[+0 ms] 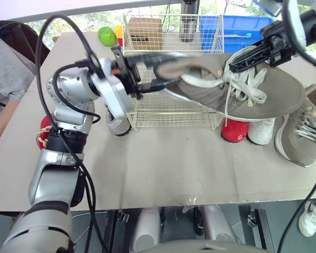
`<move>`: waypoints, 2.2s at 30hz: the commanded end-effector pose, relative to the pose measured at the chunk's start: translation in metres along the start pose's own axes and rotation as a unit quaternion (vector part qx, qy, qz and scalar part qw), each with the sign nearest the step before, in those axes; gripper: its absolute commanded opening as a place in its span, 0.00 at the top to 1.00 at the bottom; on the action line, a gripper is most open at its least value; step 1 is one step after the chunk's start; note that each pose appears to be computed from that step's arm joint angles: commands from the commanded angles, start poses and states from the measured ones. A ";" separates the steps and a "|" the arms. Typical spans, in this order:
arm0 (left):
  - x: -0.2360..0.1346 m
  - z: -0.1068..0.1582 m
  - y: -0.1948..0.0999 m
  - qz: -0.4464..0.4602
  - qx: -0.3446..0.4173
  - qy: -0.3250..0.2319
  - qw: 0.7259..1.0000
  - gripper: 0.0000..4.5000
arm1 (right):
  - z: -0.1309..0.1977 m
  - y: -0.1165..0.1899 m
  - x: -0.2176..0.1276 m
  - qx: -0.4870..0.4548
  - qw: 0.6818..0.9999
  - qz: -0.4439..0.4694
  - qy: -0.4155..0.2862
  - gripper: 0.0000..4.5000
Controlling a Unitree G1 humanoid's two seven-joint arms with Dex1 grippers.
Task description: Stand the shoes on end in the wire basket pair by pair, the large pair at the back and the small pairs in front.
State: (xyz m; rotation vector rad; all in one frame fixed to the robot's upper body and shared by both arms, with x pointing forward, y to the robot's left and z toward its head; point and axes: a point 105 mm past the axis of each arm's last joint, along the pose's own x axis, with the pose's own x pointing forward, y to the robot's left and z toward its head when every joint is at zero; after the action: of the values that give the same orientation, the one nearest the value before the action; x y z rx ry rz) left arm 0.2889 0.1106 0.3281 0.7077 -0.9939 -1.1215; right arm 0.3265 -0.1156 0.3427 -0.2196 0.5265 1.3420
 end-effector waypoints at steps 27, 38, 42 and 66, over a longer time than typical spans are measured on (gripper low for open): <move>0.015 -0.008 -0.031 0.201 -0.635 -0.018 0.746 0.67 | 0.029 0.044 0.016 0.013 0.932 -0.085 -0.352 1.00; -0.016 -0.025 0.089 0.217 -0.526 0.037 0.821 0.67 | -0.026 0.065 0.009 -0.206 0.874 -0.238 -0.369 0.22; -0.009 -0.030 0.138 0.241 -0.467 0.041 0.850 0.67 | -0.050 0.072 0.006 -0.209 0.866 -0.264 -0.370 0.22; -0.016 -0.112 0.075 -0.050 -0.206 0.361 0.908 0.67 | -0.089 0.099 0.008 -0.190 0.849 -0.339 -0.358 0.22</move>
State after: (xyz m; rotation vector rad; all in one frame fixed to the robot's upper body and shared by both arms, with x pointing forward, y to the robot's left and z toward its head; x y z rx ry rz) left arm 0.4208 0.1391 0.3278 0.6917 -0.0672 -1.0403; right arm 0.2204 -0.1307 0.2691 -0.1582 -0.3911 0.7099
